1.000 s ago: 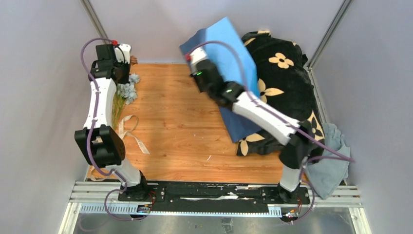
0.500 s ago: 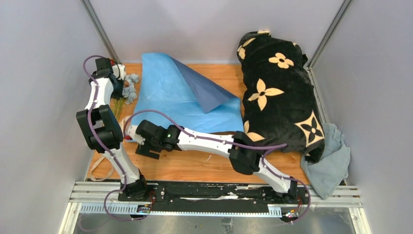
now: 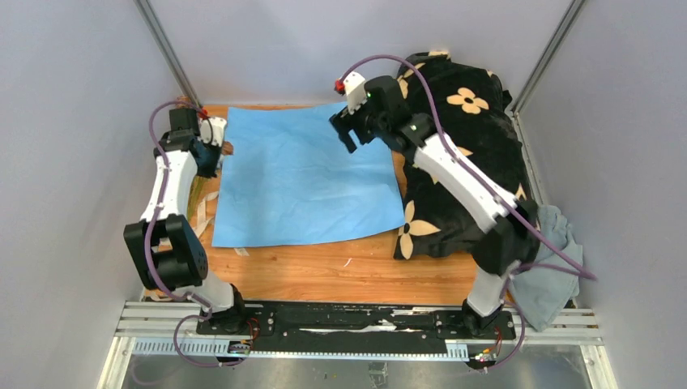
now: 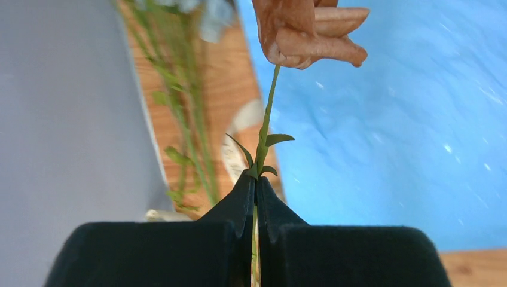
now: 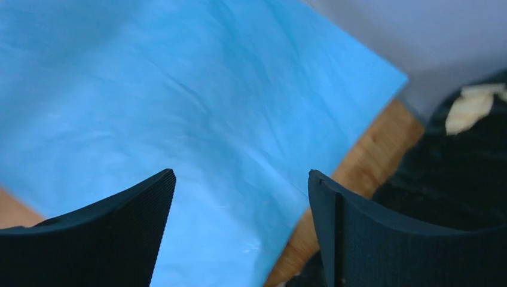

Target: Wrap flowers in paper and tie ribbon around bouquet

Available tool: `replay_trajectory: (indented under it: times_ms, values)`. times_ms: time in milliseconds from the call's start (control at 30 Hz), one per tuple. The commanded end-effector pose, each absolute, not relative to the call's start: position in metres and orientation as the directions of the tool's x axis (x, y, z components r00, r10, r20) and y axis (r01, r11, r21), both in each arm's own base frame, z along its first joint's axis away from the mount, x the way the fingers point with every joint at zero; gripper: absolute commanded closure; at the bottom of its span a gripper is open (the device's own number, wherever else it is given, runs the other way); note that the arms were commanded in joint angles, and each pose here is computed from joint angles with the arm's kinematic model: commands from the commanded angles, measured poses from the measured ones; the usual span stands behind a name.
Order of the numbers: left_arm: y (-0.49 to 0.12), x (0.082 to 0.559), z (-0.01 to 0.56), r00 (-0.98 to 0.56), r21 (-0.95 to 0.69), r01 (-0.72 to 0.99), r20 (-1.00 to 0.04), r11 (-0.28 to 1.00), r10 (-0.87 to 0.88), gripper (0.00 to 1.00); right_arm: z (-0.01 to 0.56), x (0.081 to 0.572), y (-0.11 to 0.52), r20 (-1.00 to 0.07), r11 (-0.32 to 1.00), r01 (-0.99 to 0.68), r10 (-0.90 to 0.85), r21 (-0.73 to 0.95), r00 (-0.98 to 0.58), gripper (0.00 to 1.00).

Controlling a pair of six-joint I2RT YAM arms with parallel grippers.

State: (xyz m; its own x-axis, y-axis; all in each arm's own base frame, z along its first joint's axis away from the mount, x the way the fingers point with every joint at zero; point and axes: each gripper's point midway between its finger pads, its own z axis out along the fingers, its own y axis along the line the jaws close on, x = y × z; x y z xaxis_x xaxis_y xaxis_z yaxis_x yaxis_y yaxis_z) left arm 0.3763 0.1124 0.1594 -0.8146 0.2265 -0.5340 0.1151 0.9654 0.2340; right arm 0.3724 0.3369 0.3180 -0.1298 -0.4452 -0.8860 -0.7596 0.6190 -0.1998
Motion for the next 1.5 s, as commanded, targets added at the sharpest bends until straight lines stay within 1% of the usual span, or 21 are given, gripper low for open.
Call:
replay_trajectory:
  times_ms: [0, 33, 100, 200, 300, 433, 500, 567, 600, 700, 800, 900, 933, 1000, 1067, 1133, 1200, 1300, 1367, 1400, 1467]
  values:
    - [0.07, 0.331, 0.133, -0.836, 0.174, 0.27, -0.445, 0.947, 0.32, 1.0, 0.155, 0.419, 0.26, -0.574, 0.784, -0.619, -0.527, -0.044, -0.627, 0.19]
    - [0.065, 0.322, 0.124, -0.841, 0.177, 0.296, -0.419, 0.939, 0.344, 1.0, 0.14, 0.416, 0.254, -0.54, 0.788, -0.615, -0.532, -0.032, -0.653, 0.2]
    - [0.058, 0.309, 0.104, -0.853, 0.187, 0.343, -0.348, 0.92, 0.389, 1.0, 0.115, 0.411, 0.255, -0.515, 0.775, -0.63, -0.559, -0.046, -0.65, 0.19]
    - [0.049, 0.303, 0.079, -0.871, 0.151, 0.377, -0.276, 0.914, 0.406, 1.0, 0.075, 0.405, 0.244, -0.445, 0.799, -0.598, -0.558, -0.062, -0.7, 0.19]
    - [0.049, 0.301, 0.058, -0.883, 0.163, 0.399, -0.198, 0.902, 0.426, 1.0, 0.039, 0.396, 0.239, -0.371, 0.805, -0.591, -0.566, -0.056, -0.736, 0.2]
    - [0.057, 0.311, 0.031, -0.87, 0.253, 0.446, -0.103, 0.859, 0.482, 1.0, 0.002, 0.373, 0.239, -0.278, 0.799, -0.597, -0.589, -0.063, -0.759, 0.26]
    - [0.067, 0.324, 0.024, -0.865, 0.312, 0.458, -0.057, 0.832, 0.498, 1.0, -0.011, 0.355, 0.234, -0.223, 0.801, -0.591, -0.595, -0.092, -0.772, 0.3]
    - [0.081, 0.34, 0.022, -0.864, 0.379, 0.461, -0.014, 0.802, 0.503, 1.0, -0.021, 0.325, 0.236, -0.167, 0.798, -0.599, -0.601, -0.072, -0.781, 0.33]
    - [0.086, 0.348, 0.017, -0.861, 0.398, 0.471, 0.013, 0.787, 0.509, 1.0, -0.025, 0.308, 0.238, -0.141, 0.793, -0.606, -0.607, -0.055, -0.782, 0.34]
    - [0.096, 0.384, 0.021, -0.85, 0.463, 0.472, 0.016, 0.75, 0.526, 1.0, -0.029, 0.244, 0.254, -0.083, 0.752, -0.657, -0.652, 0.058, -0.754, 0.37]
    - [0.086, 0.421, 0.027, -0.824, 0.501, 0.487, -0.01, 0.716, 0.567, 1.0, -0.03, 0.178, 0.289, -0.075, 0.641, -0.741, -0.744, 0.198, -0.664, 0.37]
    - [0.076, 0.461, 0.032, -0.793, 0.525, 0.493, -0.058, 0.694, 0.607, 1.0, -0.022, 0.116, 0.34, -0.102, 0.462, -0.821, -0.848, 0.336, -0.52, 0.36]
    - [0.073, 0.467, 0.033, -0.786, 0.528, 0.496, -0.065, 0.689, 0.615, 1.0, -0.017, 0.107, 0.354, -0.126, 0.417, -0.84, -0.867, 0.346, -0.482, 0.35]
    - [0.06, 0.486, 0.041, -0.768, 0.539, 0.491, -0.105, 0.685, 0.632, 1.0, -0.003, 0.109, 0.38, -0.194, 0.351, -0.874, -0.882, 0.334, -0.429, 0.34]
    - [0.044, 0.5, 0.054, -0.75, 0.531, 0.474, -0.175, 0.702, 0.638, 1.0, 0.017, 0.119, 0.405, -0.271, 0.321, -0.875, -0.862, 0.363, -0.429, 0.34]
    - [0.032, 0.506, 0.077, -0.746, 0.509, 0.435, -0.258, 0.743, 0.614, 1.0, 0.039, 0.14, 0.414, -0.331, 0.337, -0.879, -0.832, 0.339, -0.446, 0.34]
    - [0.017, 0.498, 0.105, -0.742, 0.445, 0.409, -0.346, 0.797, 0.574, 1.0, 0.061, 0.164, 0.408, -0.383, 0.38, -0.873, -0.791, 0.306, -0.478, 0.34]
    - [-0.018, 0.472, 0.15, -0.699, 0.284, 0.41, -0.512, 0.866, 0.499, 1.0, 0.091, 0.2, 0.382, -0.455, 0.486, -0.826, -0.689, 0.285, -0.563, 0.32]
    - [-0.05, 0.445, 0.17, -0.698, 0.094, 0.403, -0.611, 0.91, 0.372, 1.0, 0.101, 0.231, 0.352, -0.488, 0.596, -0.762, -0.601, 0.254, -0.632, 0.32]
    - [-0.069, 0.43, 0.174, -0.709, -0.021, 0.411, -0.636, 0.911, 0.305, 1.0, 0.101, 0.244, 0.337, -0.489, 0.653, -0.719, -0.559, 0.236, -0.669, 0.31]
    - [-0.1, 0.398, 0.173, -0.777, -0.26, 0.363, -0.615, 0.895, 0.136, 1.0, 0.101, 0.265, 0.312, -0.499, 0.736, -0.64, -0.479, 0.219, -0.722, 0.31]
